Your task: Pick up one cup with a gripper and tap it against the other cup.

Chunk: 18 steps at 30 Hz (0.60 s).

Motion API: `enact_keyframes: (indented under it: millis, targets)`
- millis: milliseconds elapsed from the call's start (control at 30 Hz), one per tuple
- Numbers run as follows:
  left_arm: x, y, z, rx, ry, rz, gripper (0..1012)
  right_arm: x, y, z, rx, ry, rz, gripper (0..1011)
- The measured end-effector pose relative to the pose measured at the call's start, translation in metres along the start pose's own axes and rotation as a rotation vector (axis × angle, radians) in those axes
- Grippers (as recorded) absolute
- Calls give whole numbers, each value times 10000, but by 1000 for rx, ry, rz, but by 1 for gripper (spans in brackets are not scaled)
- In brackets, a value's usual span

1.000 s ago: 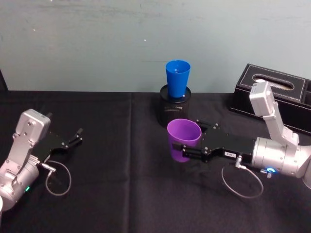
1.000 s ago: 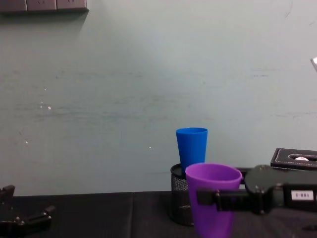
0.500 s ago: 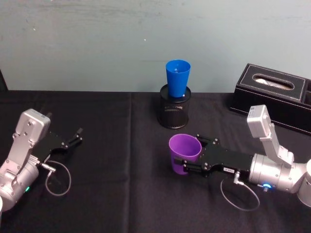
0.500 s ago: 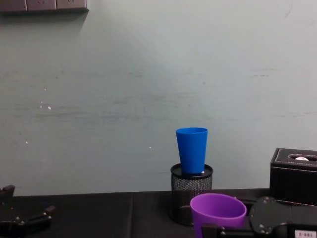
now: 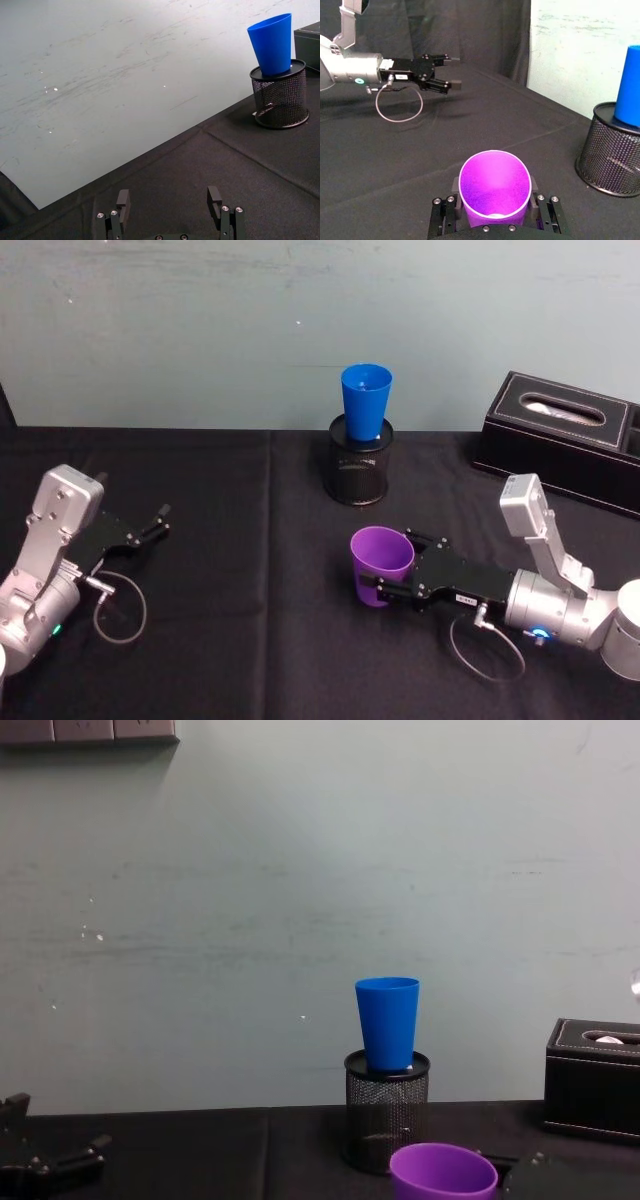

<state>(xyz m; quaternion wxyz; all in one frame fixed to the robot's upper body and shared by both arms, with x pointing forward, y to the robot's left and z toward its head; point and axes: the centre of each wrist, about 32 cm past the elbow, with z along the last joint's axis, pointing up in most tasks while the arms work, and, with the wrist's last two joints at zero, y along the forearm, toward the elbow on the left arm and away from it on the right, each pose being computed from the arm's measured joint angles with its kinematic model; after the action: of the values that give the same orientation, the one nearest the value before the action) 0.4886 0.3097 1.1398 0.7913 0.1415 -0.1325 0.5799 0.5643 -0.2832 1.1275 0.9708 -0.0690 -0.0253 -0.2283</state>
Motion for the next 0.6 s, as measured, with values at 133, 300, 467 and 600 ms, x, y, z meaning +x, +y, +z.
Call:
enact_keyframes:
  millis: [133,300,467,600]
  targets:
    - [0,0,0,0,0,0,1011,2,7,-24,-3,2,1,732]
    - [0,0,0,0,0,0,1011,0,16,-50,-10,3,0,732]
    - [0,0,0,0,0,0,1011,3,12,-57,-11,5,-3,732]
    - [0,0,0,0,0,0,1012,2,11,-57,-11,5,-2,732]
